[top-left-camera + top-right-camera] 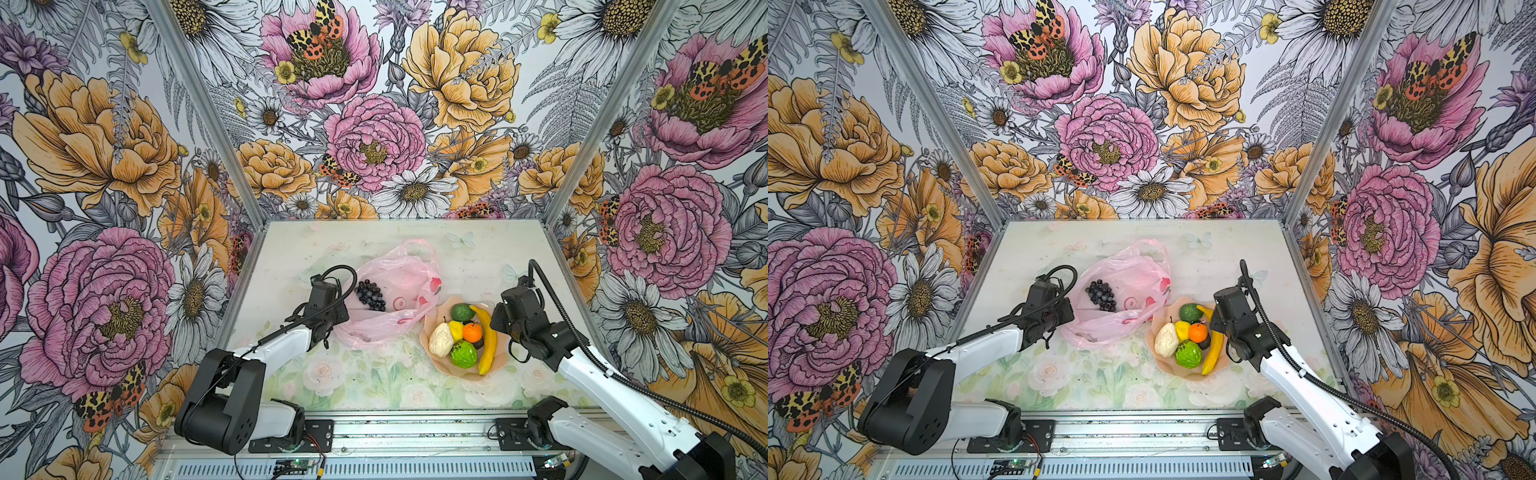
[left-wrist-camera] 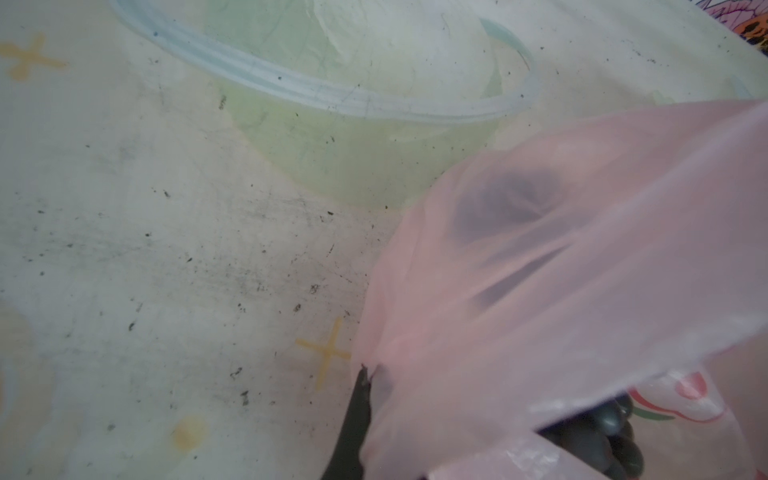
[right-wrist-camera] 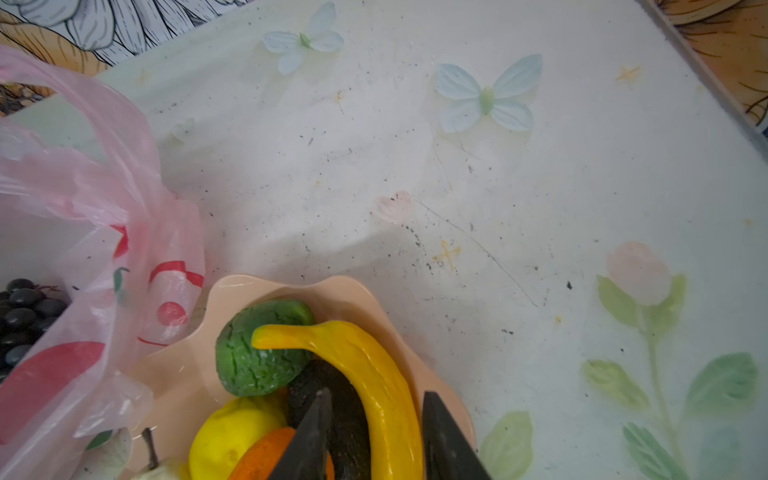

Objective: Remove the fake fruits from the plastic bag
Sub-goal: 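Open the right gripper and move it back toward the bag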

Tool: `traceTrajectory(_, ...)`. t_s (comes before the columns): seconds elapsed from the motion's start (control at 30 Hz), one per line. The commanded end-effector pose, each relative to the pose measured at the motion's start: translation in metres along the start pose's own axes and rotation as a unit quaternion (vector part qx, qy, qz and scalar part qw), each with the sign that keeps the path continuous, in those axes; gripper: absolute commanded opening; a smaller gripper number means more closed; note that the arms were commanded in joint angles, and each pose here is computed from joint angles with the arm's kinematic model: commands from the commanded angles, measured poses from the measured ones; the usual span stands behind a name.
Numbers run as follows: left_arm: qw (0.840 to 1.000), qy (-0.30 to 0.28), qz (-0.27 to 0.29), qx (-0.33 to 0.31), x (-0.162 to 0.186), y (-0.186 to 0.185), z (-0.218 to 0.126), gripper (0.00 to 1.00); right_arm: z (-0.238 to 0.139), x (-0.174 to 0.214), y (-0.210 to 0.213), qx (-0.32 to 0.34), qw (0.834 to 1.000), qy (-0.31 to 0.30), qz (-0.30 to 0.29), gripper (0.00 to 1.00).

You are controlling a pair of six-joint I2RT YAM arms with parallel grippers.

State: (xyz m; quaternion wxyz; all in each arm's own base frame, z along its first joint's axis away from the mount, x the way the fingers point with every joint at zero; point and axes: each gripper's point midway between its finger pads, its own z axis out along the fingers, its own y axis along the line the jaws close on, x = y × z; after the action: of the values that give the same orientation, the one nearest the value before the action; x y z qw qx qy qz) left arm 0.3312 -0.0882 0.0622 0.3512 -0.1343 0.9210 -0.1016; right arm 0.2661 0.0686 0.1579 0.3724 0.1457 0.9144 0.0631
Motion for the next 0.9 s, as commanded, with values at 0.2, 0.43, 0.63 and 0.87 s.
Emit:
traceTrajectory(0.2, 0.998, -0.04, 0.043, 0.012, -0.013, -0.024, -0.012, 0.0, -0.027, -0.041, 0.092, -0.108, 0.991, -0.029, -0.074, 0.56)
traceTrajectory(0.43, 0.997, -0.033, 0.058, 0.037, -0.01, -0.037, -0.011, 0.0, -0.001, -0.018, 0.194, -0.175, 0.973, 0.016, -0.15, 0.57)
traceTrajectory(0.63, 0.995, -0.037, 0.081, 0.033, -0.009, -0.046, -0.014, 0.0, 0.028, 0.028, 0.268, -0.213, 0.949, 0.07, -0.222, 0.58)
traceTrajectory(0.87, 0.998, -0.043, 0.036, -0.019, -0.017, -0.011, -0.014, 0.0, 0.064, 0.092, 0.286, -0.206, 0.932, 0.138, -0.264, 0.52)
